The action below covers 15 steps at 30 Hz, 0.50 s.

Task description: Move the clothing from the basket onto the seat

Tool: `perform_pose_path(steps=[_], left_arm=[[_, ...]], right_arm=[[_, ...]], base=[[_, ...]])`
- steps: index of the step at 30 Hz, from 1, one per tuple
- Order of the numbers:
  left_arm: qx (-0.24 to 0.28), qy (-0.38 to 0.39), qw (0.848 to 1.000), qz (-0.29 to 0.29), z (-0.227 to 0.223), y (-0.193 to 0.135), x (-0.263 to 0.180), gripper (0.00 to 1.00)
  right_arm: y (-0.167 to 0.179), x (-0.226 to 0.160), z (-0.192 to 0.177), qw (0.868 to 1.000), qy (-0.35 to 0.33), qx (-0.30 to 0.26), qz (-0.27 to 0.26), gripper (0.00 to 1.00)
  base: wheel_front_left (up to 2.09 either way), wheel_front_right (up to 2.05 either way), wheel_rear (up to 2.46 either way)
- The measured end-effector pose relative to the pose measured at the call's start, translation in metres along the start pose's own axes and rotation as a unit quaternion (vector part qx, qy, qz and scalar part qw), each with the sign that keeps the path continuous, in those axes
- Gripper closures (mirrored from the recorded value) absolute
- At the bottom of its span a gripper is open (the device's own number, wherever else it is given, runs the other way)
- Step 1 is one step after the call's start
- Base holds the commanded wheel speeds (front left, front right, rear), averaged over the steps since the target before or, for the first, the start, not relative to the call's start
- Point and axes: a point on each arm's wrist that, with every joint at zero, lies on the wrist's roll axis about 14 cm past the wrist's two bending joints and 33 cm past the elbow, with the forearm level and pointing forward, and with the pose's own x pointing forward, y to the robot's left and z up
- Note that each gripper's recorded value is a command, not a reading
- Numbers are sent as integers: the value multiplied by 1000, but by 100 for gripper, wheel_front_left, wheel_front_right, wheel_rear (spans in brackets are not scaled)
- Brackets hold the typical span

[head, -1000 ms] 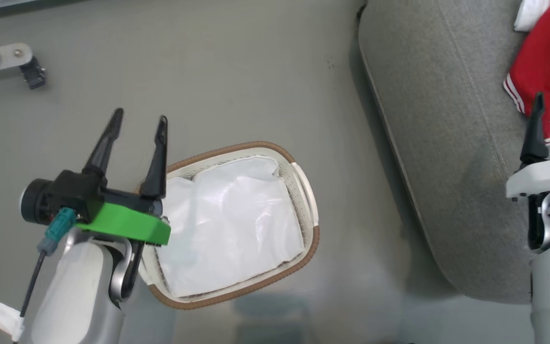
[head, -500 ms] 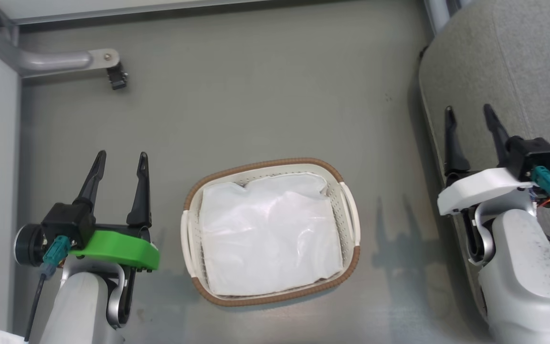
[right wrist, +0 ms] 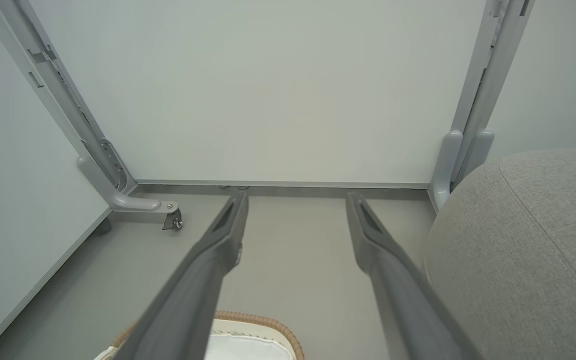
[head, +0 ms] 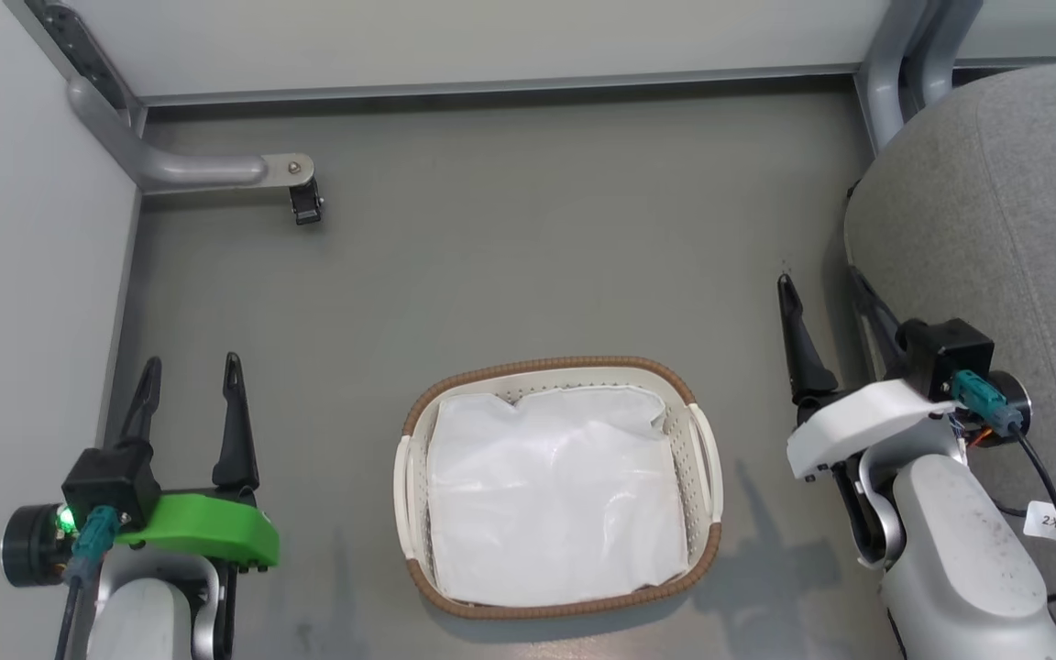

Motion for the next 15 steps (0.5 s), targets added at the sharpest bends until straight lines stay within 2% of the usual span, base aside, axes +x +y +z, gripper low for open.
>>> perform_pose_path(steps=[15], left_arm=[[-17, -11, 1000, 10, 7, -4, -41, 0]], right_arm=[[10, -55, 2, 1000, 5, 8, 0, 0]], base=[[0, 0, 0]])
